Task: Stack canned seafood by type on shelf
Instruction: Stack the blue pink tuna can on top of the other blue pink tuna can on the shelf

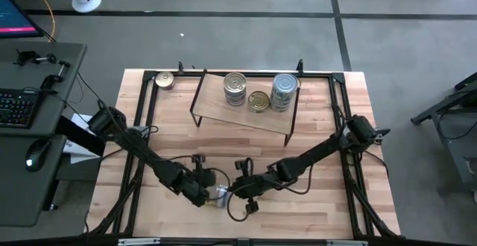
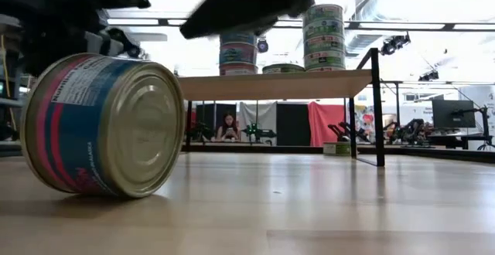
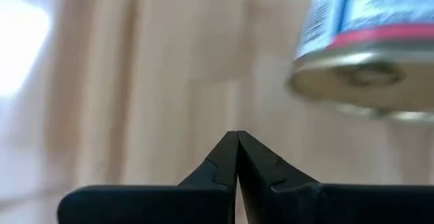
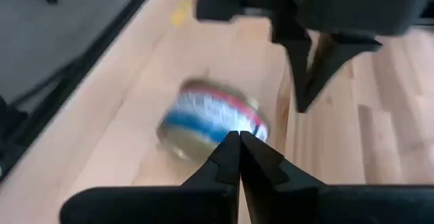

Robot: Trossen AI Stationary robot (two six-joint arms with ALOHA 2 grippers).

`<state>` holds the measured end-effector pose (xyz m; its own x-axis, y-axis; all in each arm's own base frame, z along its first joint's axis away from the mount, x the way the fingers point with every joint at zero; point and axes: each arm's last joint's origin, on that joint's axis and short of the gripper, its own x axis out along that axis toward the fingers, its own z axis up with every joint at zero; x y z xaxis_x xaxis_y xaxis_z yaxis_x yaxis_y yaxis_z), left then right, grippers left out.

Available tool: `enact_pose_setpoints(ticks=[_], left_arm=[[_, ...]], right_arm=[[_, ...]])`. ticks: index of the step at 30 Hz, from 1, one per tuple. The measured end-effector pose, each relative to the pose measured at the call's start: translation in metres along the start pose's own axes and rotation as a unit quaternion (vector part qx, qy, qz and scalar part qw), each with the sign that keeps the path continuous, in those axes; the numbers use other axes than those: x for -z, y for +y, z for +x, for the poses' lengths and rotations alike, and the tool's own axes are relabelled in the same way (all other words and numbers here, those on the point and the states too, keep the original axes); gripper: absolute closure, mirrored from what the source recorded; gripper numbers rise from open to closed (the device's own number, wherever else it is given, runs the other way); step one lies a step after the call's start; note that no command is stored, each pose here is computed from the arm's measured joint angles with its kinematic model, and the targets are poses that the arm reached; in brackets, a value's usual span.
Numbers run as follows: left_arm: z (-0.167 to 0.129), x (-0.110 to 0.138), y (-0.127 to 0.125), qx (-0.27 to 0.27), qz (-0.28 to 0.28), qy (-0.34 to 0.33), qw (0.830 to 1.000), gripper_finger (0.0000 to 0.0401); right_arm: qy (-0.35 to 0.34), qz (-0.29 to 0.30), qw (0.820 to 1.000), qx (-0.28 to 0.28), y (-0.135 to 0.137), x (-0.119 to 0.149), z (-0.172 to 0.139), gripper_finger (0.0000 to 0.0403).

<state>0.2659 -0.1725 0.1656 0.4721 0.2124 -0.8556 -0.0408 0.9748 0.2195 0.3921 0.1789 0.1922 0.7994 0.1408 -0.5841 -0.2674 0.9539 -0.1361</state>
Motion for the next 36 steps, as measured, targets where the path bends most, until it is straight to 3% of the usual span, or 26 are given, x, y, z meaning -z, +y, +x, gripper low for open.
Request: enact_pose_setpoints(ticks=[5, 12, 15, 20, 27, 32, 36], left_arm=[[-0.031, 0.012, 0.01, -0.045, -0.045, -0.017, 0.998, 0.0401], [-0.058, 0.055, 0.003, -0.033, -0.22, -0.082, 0.971, 0.0401], [-0.061, 0.068, -0.006, -0.014, -0.255, -0.088, 0.963, 0.0401], [-0.067, 0.077, -0.017, 0.016, -0.292, -0.091, 0.952, 0.0401], [-0.07, 0.08, -0.022, 0.033, -0.336, -0.101, 0.936, 0.0401], [-0.071, 0.077, -0.024, 0.047, -0.347, -0.107, 0.931, 0.0401], [-0.071, 0.075, -0.026, 0.056, -0.355, -0.111, 0.926, 0.0401]], right_arm=[[-0.03, 0.011, 1.0, -0.002, -0.006, -0.011, -0.008, 0.0403], [-0.055, -0.025, 0.998, -0.026, -0.02, -0.053, -0.019, 0.0393], [-0.038, -0.049, 0.998, -0.025, -0.033, -0.07, -0.026, 0.0362], [-0.007, -0.092, 0.994, -0.054, -0.048, -0.085, -0.032, 0.0272], [0.026, -0.207, 0.975, -0.076, -0.038, -0.08, -0.014, 0.0161], [0.048, -0.282, 0.953, -0.098, -0.026, -0.066, 0.003, 0.0144], [0.072, -0.31, 0.941, -0.112, -0.021, -0.058, 0.007, 0.0144]])
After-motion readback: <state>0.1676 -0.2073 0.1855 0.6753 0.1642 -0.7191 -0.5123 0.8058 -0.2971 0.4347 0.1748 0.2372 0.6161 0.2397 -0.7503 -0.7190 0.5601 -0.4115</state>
